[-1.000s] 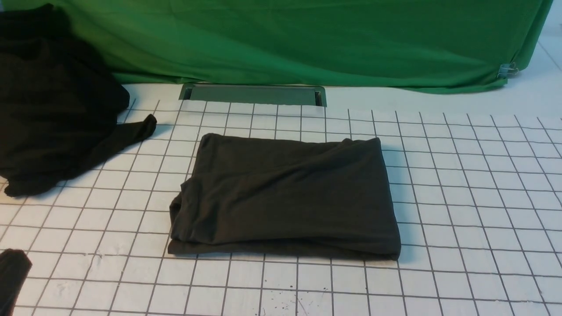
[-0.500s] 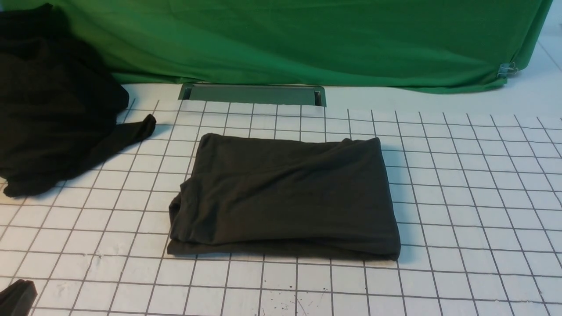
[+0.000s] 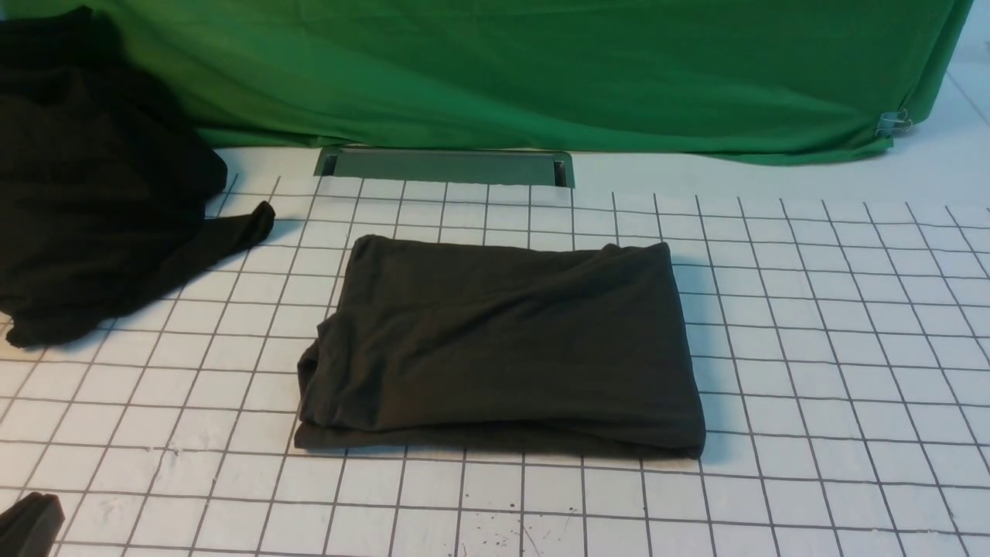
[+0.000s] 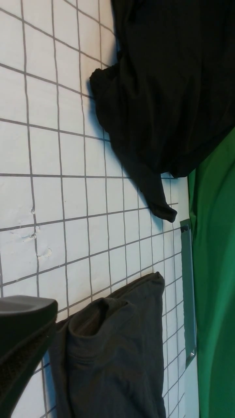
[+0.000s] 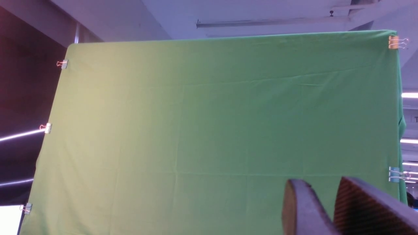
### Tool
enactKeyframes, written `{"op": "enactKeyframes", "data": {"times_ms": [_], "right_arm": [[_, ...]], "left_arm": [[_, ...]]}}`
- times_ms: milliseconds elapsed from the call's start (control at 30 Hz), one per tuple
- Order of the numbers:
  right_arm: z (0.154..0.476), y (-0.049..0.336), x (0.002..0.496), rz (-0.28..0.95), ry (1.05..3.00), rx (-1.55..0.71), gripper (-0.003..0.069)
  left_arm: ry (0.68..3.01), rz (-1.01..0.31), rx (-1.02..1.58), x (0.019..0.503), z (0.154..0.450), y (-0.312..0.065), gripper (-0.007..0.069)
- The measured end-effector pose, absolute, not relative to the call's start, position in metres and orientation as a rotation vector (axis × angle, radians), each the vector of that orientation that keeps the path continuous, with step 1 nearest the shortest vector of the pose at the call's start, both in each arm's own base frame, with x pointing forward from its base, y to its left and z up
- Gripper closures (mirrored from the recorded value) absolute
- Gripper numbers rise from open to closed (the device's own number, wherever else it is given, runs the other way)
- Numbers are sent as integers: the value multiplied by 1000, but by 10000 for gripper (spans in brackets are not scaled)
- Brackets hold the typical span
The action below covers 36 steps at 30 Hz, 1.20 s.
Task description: Fold a long-sleeved shirt over a white checkered tablecloth.
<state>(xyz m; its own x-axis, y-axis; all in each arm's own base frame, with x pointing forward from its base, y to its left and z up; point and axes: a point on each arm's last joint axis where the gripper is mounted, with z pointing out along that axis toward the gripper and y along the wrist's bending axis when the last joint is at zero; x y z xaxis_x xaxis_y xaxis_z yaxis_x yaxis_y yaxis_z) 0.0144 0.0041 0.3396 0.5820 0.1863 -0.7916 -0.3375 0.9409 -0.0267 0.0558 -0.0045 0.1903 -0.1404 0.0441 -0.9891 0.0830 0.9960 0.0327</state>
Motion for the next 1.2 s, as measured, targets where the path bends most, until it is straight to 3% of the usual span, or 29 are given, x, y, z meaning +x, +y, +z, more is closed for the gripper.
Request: {"op": "enactKeyframes", "data": {"times_ms": [867, 1000, 1200], "right_arm": [[331, 6, 19, 274, 950, -212, 440], [290, 15, 37, 174, 1171, -341, 432], [221, 21, 52, 137, 1422, -432, 427]], "left_arm": [[1712, -24, 103, 56, 190, -4, 624], [1712, -24, 103, 56, 190, -4, 624], [1712, -24, 103, 56, 190, -4, 624]]}}
